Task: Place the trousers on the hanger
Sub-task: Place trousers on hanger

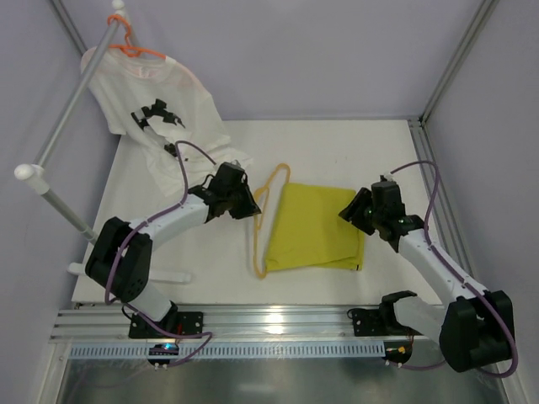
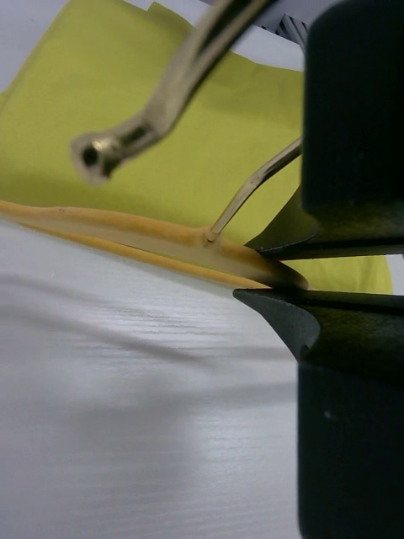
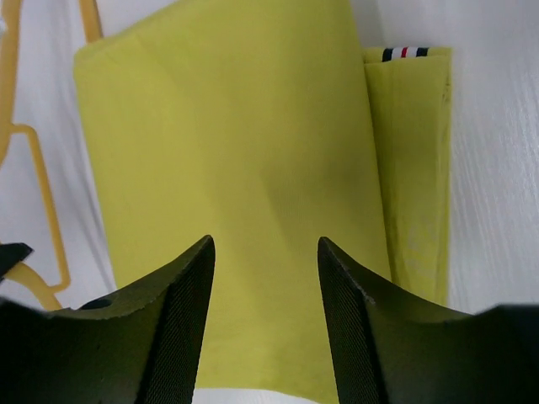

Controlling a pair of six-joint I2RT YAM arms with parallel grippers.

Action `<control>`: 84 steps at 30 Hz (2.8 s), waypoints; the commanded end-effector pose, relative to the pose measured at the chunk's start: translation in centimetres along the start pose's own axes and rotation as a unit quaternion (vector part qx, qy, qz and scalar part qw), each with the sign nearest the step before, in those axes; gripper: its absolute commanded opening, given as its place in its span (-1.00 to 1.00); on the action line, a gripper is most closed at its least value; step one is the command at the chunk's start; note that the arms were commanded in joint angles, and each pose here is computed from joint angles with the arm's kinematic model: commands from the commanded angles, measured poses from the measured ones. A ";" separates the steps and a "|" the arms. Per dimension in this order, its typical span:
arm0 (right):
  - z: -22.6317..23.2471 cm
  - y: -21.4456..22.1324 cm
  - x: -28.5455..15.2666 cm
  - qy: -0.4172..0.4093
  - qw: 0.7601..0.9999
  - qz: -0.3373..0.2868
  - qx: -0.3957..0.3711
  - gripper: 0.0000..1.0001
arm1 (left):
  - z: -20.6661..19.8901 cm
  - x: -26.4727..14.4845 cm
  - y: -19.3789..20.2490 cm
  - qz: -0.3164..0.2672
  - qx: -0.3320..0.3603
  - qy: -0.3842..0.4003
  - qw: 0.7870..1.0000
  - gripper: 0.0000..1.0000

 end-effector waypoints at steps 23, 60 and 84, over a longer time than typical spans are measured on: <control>1.2 -2.2 11.2 -0.023 0.996 0.037 -0.076 0.12 | 3.2 3.2 -4.5 -0.003 -0.048 -0.017 0.999 -0.99; 2.5 -9.1 10.9 -0.015 0.987 0.068 -0.148 0.12 | 2.4 2.8 -0.8 0.060 -0.057 0.105 0.991 -0.99; 0.2 -9.7 8.3 0.100 0.990 -0.001 -0.096 -0.93 | 5.4 4.4 2.4 0.095 -0.136 0.045 0.985 -0.99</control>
Point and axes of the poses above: each gripper's point midway between its finger pads, its own x axis out along the fingers, its own z axis along the line the jaws close on, y = z × x, the point moved 7 cm from there along -x, back along the fingers, and after that the axes turned 13 degrees about x, right-handed, at the moved point
